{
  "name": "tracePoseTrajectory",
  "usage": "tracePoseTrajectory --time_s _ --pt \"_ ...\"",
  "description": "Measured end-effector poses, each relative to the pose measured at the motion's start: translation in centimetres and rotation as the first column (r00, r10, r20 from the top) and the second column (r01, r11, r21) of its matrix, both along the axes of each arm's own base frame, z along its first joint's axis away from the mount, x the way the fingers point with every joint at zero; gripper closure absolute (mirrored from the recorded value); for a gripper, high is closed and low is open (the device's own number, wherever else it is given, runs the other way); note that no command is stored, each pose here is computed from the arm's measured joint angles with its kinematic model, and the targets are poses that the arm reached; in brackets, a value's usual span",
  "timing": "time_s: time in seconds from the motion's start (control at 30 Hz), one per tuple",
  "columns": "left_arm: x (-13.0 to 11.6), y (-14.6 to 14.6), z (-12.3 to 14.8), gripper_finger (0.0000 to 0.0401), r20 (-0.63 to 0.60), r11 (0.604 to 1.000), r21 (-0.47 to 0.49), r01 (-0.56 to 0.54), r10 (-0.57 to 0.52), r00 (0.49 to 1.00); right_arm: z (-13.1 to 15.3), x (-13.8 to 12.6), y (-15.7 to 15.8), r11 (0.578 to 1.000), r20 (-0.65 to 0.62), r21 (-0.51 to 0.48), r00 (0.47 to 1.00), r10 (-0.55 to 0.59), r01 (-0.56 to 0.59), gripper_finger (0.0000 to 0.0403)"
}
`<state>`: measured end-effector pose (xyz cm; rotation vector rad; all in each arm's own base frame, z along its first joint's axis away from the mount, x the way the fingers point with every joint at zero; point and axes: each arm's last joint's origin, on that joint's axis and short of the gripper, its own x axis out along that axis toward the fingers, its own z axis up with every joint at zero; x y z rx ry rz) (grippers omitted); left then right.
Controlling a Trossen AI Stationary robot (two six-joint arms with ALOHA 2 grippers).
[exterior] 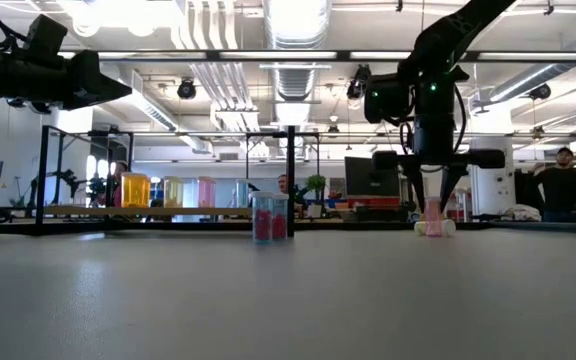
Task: Pick and place medicine bottles onto shelf by color
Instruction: Move the pink pill bottle to the middle of the table
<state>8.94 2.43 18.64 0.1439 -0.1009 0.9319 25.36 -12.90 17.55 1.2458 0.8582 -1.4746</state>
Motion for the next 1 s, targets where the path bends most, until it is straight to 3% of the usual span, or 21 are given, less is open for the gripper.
tracePoseTrajectory --time_s 0.17,0.5,1.0 --pt "0.0 0.0 0.0 0.0228 0.0 1.0 0.0 0.0 0.0 1.0 0.0 0.3 0.3 1.0 0.03 0.024 1.0 0.001 -0.002 0.0282" --pt "0.0 0.0 0.0 0.0228 0.0 1.0 0.0 0.0 0.0 1.0 0.4 2.2 2.9 0.997 0.099 -0.001 0.992 0.073 -0.073 0.0305" --pt "0.0 0.0 0.0 0.0228 0.001 1.0 0.0 0.0 0.0 1.0 0.7 8.2 6.6 0.971 0.058 0.015 0.969 0.239 -0.24 0.0299"
